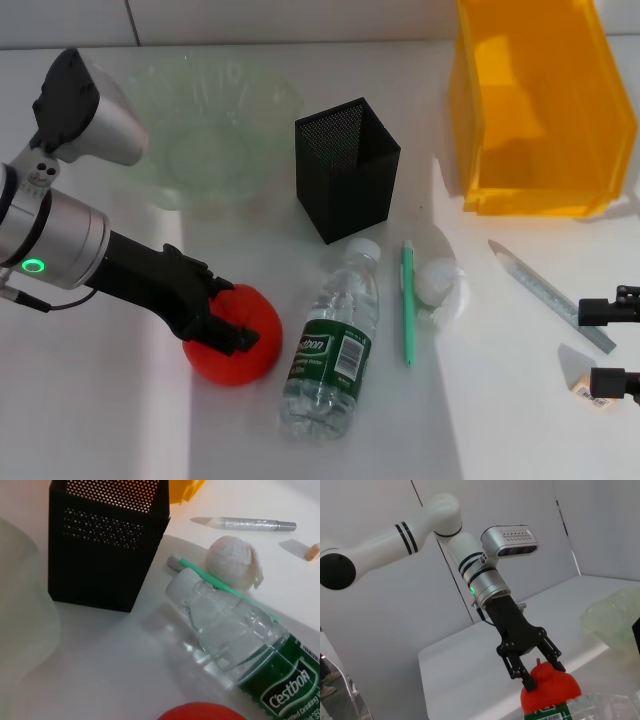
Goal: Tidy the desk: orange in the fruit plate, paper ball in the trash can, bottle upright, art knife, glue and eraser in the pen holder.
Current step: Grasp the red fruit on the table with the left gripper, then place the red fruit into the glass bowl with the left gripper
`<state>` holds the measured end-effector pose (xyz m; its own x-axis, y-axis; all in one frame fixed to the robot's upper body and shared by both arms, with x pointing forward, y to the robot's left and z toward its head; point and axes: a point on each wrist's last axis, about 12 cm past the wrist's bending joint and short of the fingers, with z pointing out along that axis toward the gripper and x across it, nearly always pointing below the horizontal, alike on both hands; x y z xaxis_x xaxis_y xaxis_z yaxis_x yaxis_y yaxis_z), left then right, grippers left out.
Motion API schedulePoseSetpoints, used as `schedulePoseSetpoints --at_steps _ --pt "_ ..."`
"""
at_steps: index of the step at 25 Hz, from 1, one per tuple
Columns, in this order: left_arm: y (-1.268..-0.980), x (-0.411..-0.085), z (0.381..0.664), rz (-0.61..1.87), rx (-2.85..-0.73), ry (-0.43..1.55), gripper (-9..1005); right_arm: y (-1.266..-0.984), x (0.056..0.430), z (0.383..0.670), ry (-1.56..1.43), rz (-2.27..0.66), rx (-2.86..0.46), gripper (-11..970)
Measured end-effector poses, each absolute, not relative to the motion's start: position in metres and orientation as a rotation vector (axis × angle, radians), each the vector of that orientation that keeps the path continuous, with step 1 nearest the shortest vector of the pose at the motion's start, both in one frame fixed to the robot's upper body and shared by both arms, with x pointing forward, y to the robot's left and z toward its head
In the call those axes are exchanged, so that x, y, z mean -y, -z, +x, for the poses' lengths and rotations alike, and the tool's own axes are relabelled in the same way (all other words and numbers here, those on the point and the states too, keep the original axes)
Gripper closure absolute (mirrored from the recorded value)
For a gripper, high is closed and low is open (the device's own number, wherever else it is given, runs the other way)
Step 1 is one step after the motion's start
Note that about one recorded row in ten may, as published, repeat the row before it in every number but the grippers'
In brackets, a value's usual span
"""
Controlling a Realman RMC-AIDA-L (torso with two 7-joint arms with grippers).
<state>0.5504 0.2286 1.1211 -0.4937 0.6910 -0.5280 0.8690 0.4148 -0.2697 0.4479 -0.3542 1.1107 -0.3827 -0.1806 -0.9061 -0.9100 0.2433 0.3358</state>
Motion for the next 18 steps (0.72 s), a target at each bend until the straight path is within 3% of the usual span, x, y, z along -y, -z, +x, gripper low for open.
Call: schedulePoseSetpoints --at_steps 2,7,13,18 --pt "-1.121 -0.229 0.55 1.347 -2.345 0.748 162 -1.111 0.354 0.448 -1.193 -1.009 -1.747 206" --pt "-1.123 -0.232 0.549 1.342 -2.349 0.758 293 -1.11 0.355 0.447 -1.189 -1.011 -1.747 206" --pt "-1.123 -0.233 0.548 1.346 -2.351 0.769 464 -1.109 0.355 0.448 -1.177 -1.007 -1.751 206" --pt "-1.128 -0.24 0.55 1.301 -2.343 0.783 671 -1.109 0.355 0.449 -1.175 -1.006 -1.752 206"
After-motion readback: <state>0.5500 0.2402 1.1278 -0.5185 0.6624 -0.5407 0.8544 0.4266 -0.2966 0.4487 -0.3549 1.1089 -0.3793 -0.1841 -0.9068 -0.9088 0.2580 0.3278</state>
